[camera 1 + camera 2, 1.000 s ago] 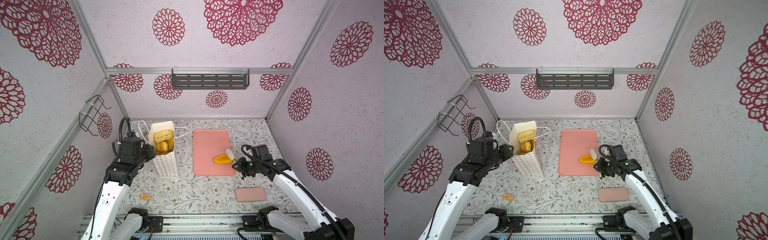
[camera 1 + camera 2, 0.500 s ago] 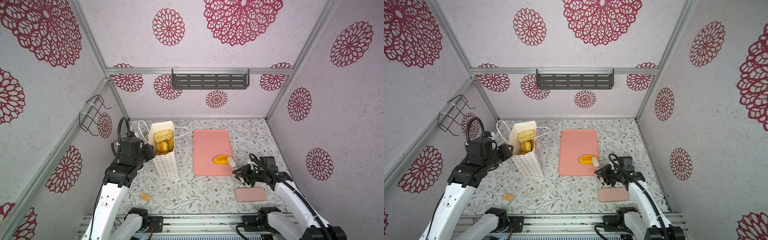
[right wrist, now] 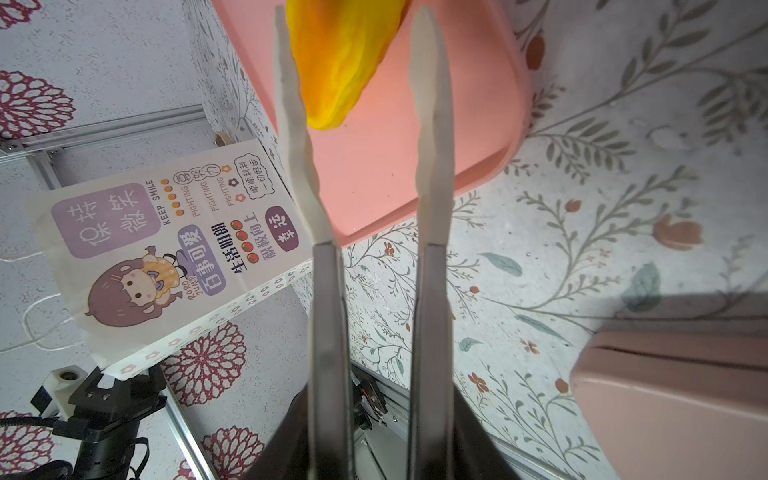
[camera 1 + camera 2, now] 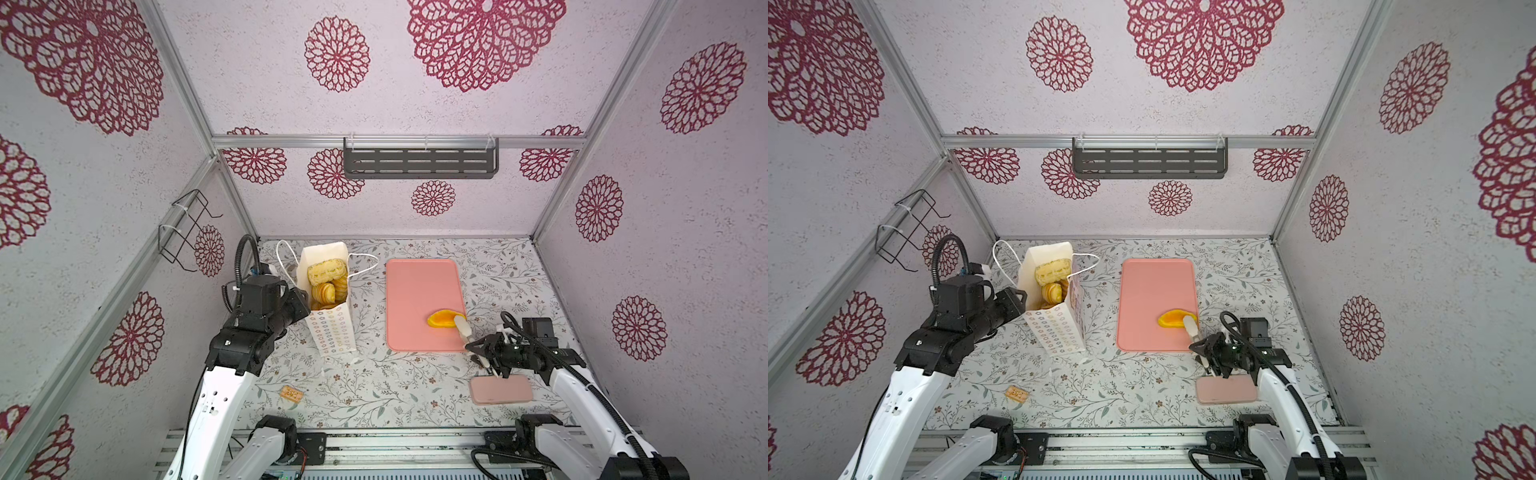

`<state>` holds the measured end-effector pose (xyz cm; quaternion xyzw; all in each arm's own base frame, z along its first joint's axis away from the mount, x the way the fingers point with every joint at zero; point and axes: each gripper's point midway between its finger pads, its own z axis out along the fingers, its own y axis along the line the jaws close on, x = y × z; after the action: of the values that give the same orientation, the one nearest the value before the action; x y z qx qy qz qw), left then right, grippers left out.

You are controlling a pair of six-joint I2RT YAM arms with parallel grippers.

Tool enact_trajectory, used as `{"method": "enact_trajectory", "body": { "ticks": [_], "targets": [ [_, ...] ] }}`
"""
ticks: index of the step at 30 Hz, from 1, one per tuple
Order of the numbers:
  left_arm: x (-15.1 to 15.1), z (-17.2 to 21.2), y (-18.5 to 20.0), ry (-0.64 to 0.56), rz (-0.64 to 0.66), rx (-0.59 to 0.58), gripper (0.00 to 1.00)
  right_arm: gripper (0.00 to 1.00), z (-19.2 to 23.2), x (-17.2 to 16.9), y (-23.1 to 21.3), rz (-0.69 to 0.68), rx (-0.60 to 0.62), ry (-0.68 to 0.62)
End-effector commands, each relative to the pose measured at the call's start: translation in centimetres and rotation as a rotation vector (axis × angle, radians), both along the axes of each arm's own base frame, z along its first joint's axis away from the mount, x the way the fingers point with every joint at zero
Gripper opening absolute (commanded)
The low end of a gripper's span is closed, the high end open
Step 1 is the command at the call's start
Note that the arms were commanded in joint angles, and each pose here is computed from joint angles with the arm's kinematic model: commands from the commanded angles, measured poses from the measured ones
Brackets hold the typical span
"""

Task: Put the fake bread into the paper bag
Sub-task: 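Lower the right tongs onto the orange pastry and pinch it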

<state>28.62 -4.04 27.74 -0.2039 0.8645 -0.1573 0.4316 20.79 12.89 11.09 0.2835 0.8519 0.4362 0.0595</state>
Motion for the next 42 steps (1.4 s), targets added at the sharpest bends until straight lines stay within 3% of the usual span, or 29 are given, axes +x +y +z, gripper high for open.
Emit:
{"method": "enact_trajectory", "body": {
  "ticks": [1,22,34,42],
  "targets": [
    [-0.1,0.3,0.0,-0.018,-0.007,0.007,0.40,0.42,1.2,1.1,0.3,0.008,0.033,-0.056],
    [-0.2,0.0,0.1,-0.005,-0.001,0.010,0.40,0.42,0.6,4.6,0.4,0.008,0.026,-0.082],
    [-0.2,0.2,0.2,-0.005,0.001,0.017,0.40,0.21,0.6,6.2,0.3,0.023,0.001,-0.111],
    [-0.1,1.1,0.2,-0.023,0.005,0.016,0.43,0.13,5.6,7.5,0.1,0.065,-0.089,-0.255]
  ]
}}
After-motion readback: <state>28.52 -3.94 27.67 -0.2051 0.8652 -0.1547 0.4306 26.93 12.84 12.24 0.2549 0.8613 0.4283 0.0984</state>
